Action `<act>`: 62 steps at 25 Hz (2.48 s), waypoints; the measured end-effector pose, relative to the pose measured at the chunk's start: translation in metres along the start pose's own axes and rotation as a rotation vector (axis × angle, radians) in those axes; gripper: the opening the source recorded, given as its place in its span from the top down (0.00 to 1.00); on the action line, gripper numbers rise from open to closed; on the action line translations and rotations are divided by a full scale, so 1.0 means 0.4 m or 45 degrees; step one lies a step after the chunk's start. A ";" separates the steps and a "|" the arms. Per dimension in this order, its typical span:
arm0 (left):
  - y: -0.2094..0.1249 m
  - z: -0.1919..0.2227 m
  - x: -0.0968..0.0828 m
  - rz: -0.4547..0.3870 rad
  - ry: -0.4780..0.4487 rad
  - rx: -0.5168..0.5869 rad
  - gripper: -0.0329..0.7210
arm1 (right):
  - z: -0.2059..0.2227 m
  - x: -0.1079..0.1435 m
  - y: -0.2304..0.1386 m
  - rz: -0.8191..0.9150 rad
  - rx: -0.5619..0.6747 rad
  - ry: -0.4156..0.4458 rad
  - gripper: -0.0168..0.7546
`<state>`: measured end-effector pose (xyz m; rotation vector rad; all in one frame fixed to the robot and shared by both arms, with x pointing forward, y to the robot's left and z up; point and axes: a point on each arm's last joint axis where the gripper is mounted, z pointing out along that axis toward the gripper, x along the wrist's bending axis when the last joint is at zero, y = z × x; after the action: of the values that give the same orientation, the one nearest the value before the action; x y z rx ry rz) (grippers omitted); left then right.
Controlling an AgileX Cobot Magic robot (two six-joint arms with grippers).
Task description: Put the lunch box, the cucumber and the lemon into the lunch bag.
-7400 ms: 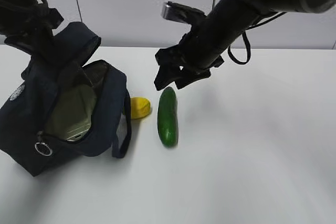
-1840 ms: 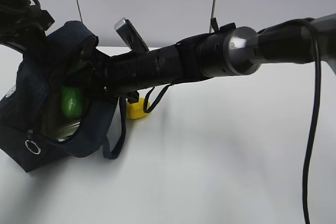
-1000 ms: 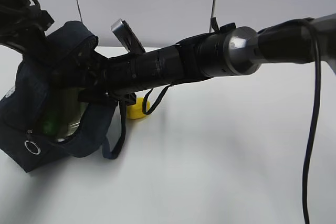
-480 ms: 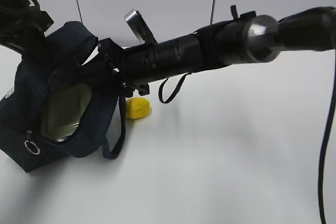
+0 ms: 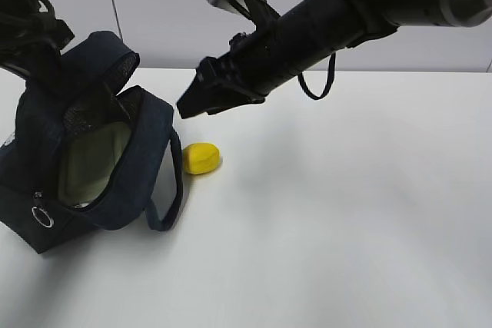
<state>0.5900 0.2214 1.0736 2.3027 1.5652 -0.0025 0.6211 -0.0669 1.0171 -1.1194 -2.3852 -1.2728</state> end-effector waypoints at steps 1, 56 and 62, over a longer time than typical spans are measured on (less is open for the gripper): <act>0.000 0.000 0.001 0.001 0.005 0.001 0.95 | -0.004 -0.005 -0.006 -0.055 0.041 -0.043 0.43; -0.009 -0.014 0.055 -0.058 0.048 -0.008 0.95 | 0.227 -0.044 -0.051 -1.303 0.484 -0.323 0.34; -0.009 -0.014 0.055 -0.058 0.048 -0.008 0.95 | 0.251 -0.066 -0.059 -1.316 0.498 -0.341 0.34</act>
<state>0.5943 0.2437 1.0736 2.2745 1.6331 0.0343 0.6381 -0.0100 0.9285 0.1436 -3.3608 -0.7639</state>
